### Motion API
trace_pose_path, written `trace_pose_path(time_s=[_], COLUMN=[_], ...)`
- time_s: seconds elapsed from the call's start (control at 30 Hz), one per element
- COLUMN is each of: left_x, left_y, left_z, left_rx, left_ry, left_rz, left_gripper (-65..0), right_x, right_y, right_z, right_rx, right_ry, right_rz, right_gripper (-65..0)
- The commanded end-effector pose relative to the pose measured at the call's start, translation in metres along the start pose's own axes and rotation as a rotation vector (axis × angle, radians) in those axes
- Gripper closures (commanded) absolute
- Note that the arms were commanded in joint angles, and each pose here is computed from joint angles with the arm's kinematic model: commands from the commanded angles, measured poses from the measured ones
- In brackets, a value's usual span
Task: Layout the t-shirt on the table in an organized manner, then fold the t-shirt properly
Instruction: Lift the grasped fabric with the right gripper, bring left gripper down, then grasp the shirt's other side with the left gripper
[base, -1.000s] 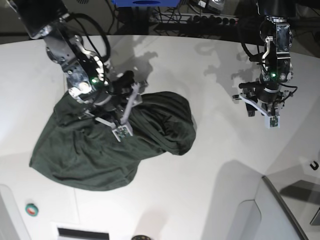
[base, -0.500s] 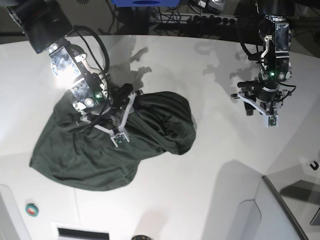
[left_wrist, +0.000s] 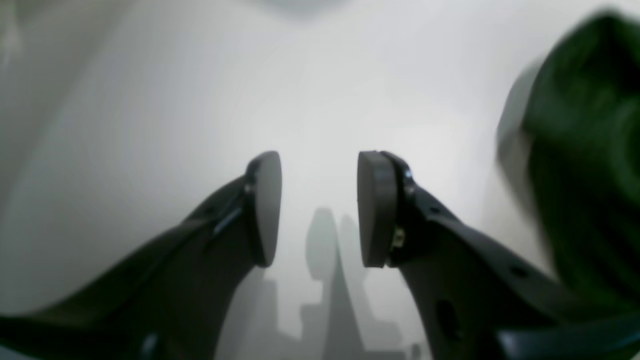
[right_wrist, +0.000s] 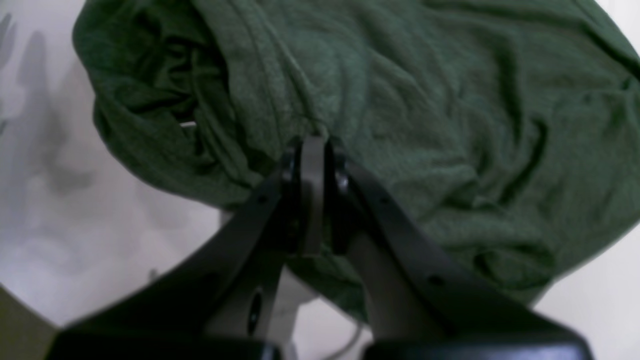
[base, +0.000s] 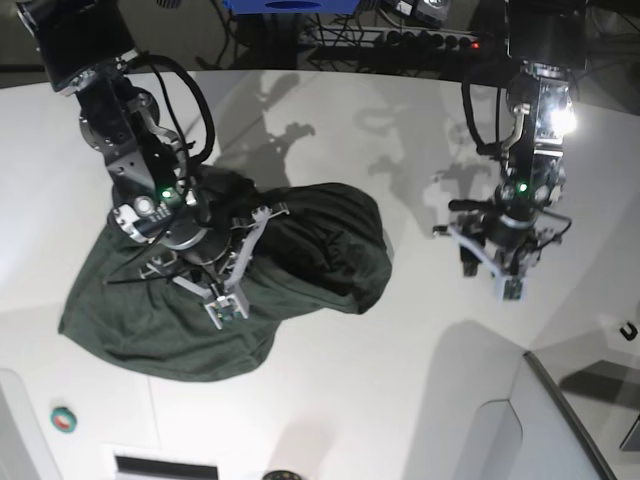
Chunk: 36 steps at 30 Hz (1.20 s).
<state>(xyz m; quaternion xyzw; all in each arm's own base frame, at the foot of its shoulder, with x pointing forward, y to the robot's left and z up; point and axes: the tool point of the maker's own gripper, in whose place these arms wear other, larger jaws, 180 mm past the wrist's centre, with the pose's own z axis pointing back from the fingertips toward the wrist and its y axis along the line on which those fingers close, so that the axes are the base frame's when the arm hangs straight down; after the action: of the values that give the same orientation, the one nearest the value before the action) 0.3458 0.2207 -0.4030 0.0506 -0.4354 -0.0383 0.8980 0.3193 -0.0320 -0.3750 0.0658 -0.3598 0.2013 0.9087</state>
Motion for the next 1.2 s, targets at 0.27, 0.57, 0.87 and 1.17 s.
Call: trace_pose_path(time_s=[0.27, 0.57, 0.87, 1.17], left_x=[0.061, 0.074, 0.073, 0.057], left_y=[-0.042, -0.092, -0.129, -0.145], left_z=[-0.029, -0.027, -0.009, -0.016], left_rx=[-0.089, -0.276, -0.505, -0.615], left_ry=[-0.085, -0.102, -0.069, 0.007], left_rz=[-0.093, -0.384, -0.64, -0.764], left_gripper=[-49.9, -65.0, -65.0, -65.0], right_x=[0.029, 0.022, 0.021, 0.022], right_y=[-0.003, -0.01, -0.011, -0.011], right_z=[0.029, 0.029, 0.028, 0.029], right_rx=[-0.004, -0.019, -0.022, -0.023], right_ry=[-0.096, -0.073, -0.066, -0.071], right_rz=[0.033, 0.045, 0.047, 0.046], right_gripper=[-0.8, -0.8, -0.8, -0.8])
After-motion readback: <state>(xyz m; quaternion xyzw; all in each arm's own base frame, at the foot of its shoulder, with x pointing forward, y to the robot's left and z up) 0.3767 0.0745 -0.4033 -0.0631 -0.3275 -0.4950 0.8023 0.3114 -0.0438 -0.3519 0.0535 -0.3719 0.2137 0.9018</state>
